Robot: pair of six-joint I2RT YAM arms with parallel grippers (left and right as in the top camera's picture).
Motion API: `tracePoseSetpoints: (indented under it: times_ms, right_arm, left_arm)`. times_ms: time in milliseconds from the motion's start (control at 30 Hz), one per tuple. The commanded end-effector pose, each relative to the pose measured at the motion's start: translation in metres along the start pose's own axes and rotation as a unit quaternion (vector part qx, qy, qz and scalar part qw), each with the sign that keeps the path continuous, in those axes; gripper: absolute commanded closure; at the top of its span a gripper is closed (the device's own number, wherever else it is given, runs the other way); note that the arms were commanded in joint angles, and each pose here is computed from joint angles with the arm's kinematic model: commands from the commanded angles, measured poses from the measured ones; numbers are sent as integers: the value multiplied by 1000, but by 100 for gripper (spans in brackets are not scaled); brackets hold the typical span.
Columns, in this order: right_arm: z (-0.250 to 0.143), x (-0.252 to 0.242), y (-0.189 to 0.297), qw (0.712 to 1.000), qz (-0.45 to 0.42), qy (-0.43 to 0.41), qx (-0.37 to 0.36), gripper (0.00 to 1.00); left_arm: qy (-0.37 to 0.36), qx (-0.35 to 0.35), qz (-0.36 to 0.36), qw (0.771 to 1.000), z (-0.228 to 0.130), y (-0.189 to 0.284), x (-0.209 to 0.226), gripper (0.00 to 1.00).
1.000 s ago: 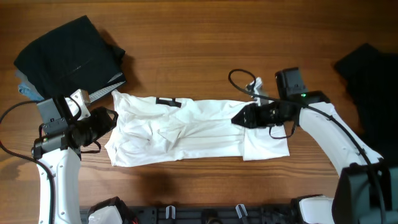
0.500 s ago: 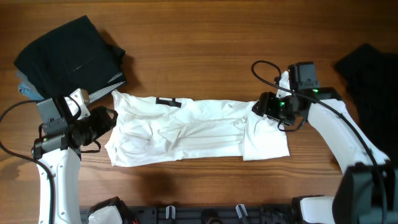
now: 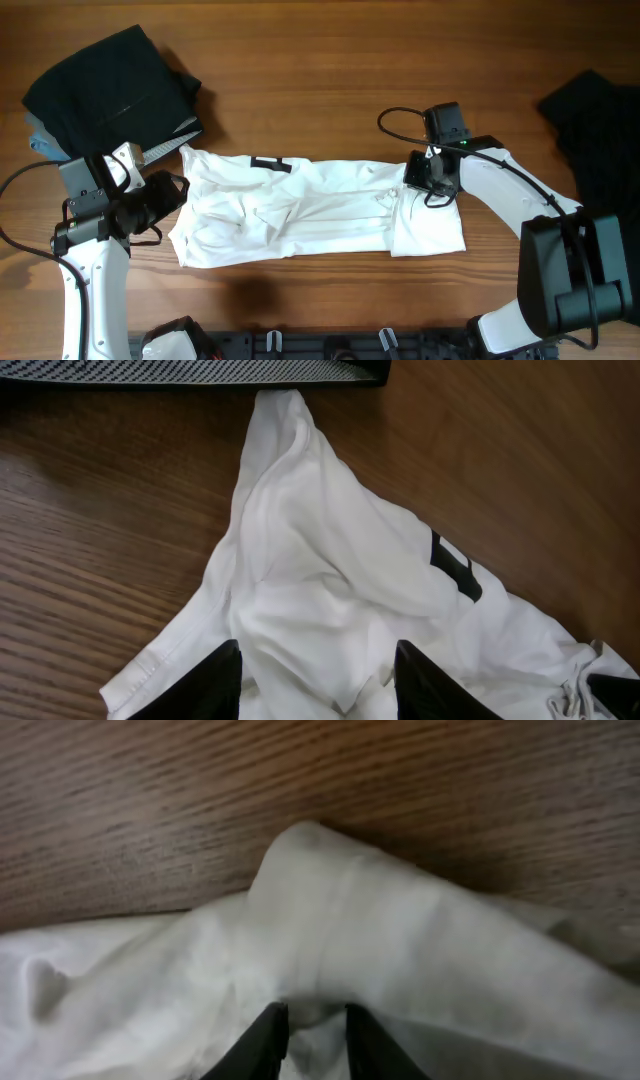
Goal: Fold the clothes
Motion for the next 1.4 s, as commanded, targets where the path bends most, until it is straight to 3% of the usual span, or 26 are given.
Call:
tracePoseSetpoints:
  times_ms: [0, 100, 233, 267, 300, 333, 667, 800, 900, 1033, 1267, 1367]
  right_arm:
    - [12, 9, 7, 999, 13, 45, -18, 85]
    - [15, 21, 16, 993, 63, 96, -20, 95]
    - [17, 25, 22, 992, 83, 96, -22, 96]
    - [17, 24, 22, 993, 75, 85, -24, 94]
    - [18, 22, 21, 995, 63, 72, -28, 70]
    - [19, 20, 21, 996, 52, 67, -33, 58]
    - [20, 30, 3, 995, 23, 81, -49, 54]
    - [8, 24, -5, 996, -57, 50, -46, 55]
    - [0, 19, -6, 996, -81, 32, -29, 62]
    - [1, 17, -5, 995, -91, 21, -36, 64]
    - [4, 21, -6, 995, -80, 45, -41, 95]
    - [7, 28, -2, 994, -54, 88, -42, 96]
  left_arm:
    - [-13, -5, -11, 1000, 1, 2, -3, 51]
    - [-13, -5, -11, 1000, 1, 2, -3, 51]
    - [-13, -5, -11, 1000, 1, 2, -3, 51]
    - [-13, -5, -11, 1000, 1, 2, -3, 51]
    - [-13, -5, -11, 1000, 1, 2, -3, 51]
    - [-13, -5, -11, 1000, 1, 2, -3, 51]
    - [-13, -5, -11, 1000, 1, 2, -3, 51]
    - [-13, -4, -11, 1000, 1, 2, -3, 51]
    - [-12, -3, -10, 1000, 0, 2, -3, 51]
    - [-11, -2, -10, 1000, 0, 2, -3, 51]
    - [-11, -1, -10, 1000, -1, 2, -3, 51]
    - [-11, -1, -10, 1000, -1, 2, -3, 51]
Point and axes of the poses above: each gripper's point midway between its finger pads, its own y axis back along the fingers, its own x axis along the line the jaws close on, z = x × y, the point moved 8 cm from there along y, back along the fingers, and after that the axes turned 2 degrees about -y, right-handed, at the moved point
